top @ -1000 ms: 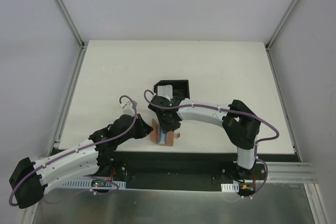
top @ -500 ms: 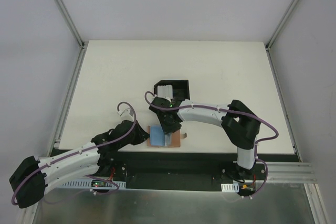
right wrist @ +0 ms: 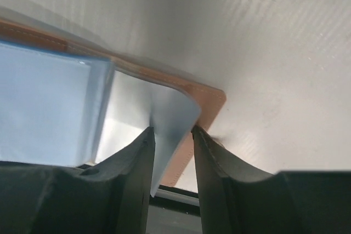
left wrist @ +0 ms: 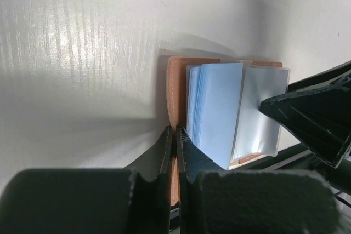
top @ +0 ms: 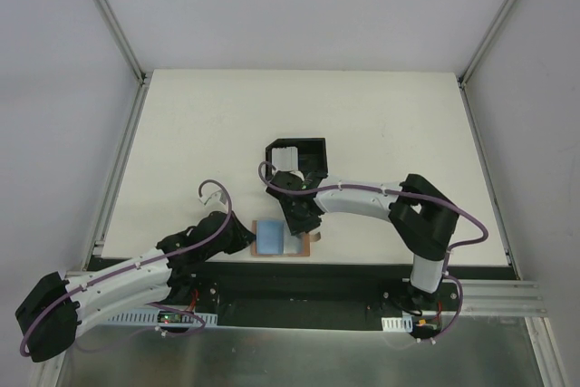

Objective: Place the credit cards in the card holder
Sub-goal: Open the card holder at the center of the board.

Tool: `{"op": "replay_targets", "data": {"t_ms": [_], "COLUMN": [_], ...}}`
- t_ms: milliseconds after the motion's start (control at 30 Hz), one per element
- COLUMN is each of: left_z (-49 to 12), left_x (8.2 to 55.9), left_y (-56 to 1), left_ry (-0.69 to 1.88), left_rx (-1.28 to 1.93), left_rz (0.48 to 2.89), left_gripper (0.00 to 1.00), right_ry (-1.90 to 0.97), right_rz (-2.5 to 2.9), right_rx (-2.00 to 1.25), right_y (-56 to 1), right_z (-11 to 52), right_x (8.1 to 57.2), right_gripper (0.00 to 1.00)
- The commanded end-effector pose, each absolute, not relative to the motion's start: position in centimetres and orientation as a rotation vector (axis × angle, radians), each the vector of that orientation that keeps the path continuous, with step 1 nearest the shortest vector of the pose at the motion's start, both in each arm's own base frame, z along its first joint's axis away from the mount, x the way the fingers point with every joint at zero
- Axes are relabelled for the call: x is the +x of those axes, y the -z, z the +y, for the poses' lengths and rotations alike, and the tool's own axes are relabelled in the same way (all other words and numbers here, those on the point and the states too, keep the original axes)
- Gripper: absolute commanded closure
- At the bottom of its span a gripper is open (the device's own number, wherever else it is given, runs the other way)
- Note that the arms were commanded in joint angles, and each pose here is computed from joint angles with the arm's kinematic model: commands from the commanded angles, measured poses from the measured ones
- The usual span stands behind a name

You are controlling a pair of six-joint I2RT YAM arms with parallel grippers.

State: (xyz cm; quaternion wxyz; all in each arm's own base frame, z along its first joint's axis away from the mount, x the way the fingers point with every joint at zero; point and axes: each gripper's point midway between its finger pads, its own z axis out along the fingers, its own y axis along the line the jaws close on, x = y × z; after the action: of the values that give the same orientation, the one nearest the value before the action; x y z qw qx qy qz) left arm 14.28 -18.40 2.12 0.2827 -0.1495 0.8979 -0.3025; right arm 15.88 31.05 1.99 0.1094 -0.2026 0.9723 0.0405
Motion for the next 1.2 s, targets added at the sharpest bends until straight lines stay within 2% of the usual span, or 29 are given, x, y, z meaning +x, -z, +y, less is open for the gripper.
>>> {"op": "replay_targets", "data": {"t_ms": [0,533,733,1167], "left_z": [-18.2,-18.7,-19.2,-19.7], "left_x": [14.5,14.8,15.2,15.5], "left_y": [-2.3,-3.5,-4.6,-5.7], "left_ry": [0.796,0.81,0.837,0.847], "left_rx": [-0.389,-0.342,-0.321,-0.27], "left_rz": [2.391,2.371,2.346,2.335], "left_gripper": [1.0,1.0,1.0,1.0], "right_ry": [-0.122,-0.043,-0.15,-0.298], "right_rz": [2.845,2.87,2.833,2.705], "right_rx": [-0.579,-0.63,-0.683,-0.643], "right_y": [-3.2,-2.5,-3.8,-7.8], "right_z": [29.4,27.8,29.7,32.1], "right_x": [15.9,15.1,15.7,17.5], "right_gripper": [0.63,0.71,0.76,0.68]}}
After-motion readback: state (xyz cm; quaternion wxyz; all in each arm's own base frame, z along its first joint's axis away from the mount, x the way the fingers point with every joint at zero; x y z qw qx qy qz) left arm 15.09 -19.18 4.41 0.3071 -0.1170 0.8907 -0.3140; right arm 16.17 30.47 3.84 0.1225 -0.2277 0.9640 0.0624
